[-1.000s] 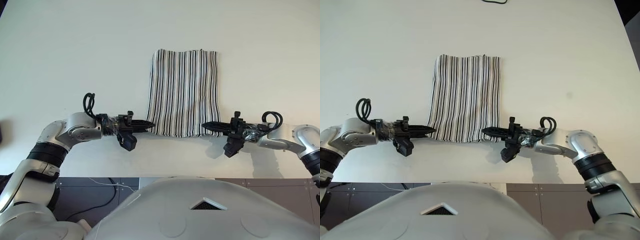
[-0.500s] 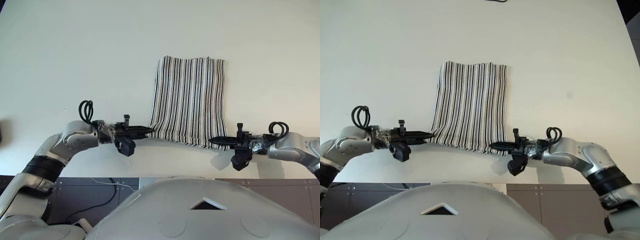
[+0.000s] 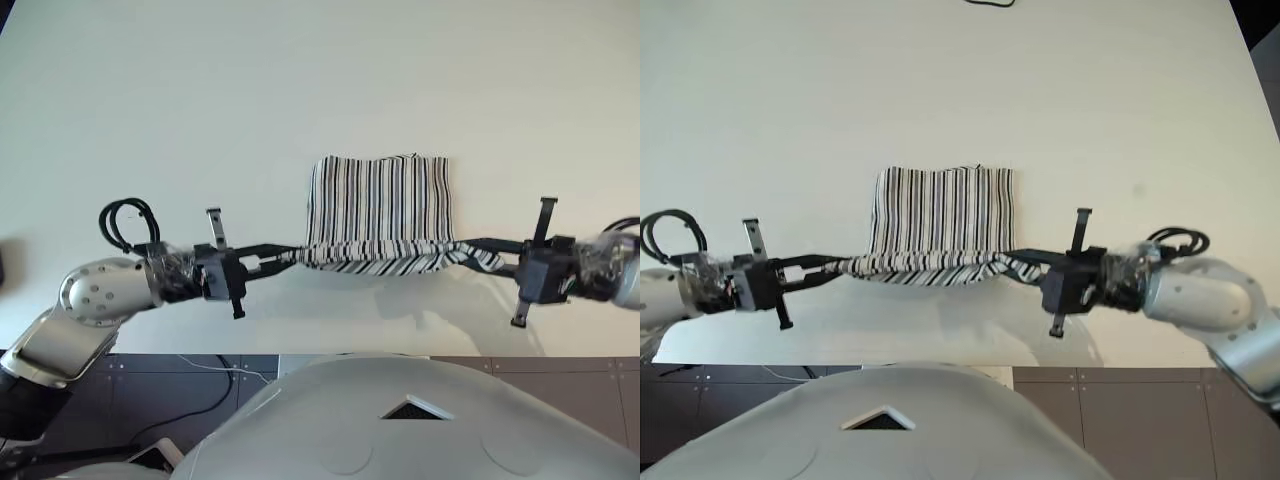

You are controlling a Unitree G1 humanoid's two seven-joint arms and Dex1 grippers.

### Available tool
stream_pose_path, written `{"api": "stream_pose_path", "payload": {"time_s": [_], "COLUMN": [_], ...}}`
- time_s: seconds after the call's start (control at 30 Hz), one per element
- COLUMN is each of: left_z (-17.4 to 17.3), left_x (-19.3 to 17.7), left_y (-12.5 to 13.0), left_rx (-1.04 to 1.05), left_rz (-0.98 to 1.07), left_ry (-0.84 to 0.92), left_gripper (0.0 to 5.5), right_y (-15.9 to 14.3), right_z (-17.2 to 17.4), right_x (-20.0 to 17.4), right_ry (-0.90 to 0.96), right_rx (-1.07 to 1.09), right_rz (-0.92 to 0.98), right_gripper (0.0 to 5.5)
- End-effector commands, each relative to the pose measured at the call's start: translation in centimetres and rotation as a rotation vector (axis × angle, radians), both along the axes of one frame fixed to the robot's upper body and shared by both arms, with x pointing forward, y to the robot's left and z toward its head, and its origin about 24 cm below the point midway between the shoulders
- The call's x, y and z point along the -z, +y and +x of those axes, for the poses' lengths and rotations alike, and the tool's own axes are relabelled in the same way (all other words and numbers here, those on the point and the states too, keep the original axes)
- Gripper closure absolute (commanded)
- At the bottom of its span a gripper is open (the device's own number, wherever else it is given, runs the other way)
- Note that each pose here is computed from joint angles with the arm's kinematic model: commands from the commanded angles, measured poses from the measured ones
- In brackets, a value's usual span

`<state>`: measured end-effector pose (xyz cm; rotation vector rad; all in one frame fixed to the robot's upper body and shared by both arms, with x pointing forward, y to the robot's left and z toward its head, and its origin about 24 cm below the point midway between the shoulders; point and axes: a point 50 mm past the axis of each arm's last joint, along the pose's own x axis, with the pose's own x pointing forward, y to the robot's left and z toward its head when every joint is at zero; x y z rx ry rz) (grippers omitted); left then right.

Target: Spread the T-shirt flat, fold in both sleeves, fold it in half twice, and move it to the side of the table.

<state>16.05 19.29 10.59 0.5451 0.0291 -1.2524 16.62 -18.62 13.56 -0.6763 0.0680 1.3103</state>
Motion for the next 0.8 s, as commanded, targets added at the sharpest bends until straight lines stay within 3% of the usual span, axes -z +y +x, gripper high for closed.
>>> {"api": "stream_pose_path", "payload": {"time_s": [0.03, 0.23, 0.4, 0.63, 0.67, 0.8], "left_z": [3.8, 9.6, 11.8, 13.2, 13.4, 13.7], "left_x": [0.5, 2.1, 3.9, 7.7, 8.2, 8.9], "left_y": [-0.4, -1.5, -1.8, -2.5, -2.6, -2.7], "left_rx": [-0.109, -0.192, -0.249, -0.330, -0.346, -0.395], "left_rz": [-0.008, 0.010, 0.025, 0.143, 0.146, 0.129], "left_ry": [0.088, 0.269, 0.318, 0.307, 0.311, 0.297], "left_gripper": [5.40, 5.40, 5.40, 5.40, 5.04, 4.52], "right_y": [-0.6, -0.6, 0.0, -0.3, -0.3, -0.7], "right_z": [4.0, 9.0, 12.3, 13.1, 13.2, 13.7], "right_x": [0.3, 2.8, 4.5, 9.5, 10.1, 10.6], "right_ry": [0.092, 0.257, 0.223, 0.323, 0.321, 0.285], "right_rx": [0.091, 0.177, 0.205, 0.264, 0.293, 0.402], "right_rz": [0.050, 0.119, 0.085, -0.057, -0.059, 0.019], "right_gripper": [5.40, 5.40, 5.40, 5.40, 5.11, 4.52]}}
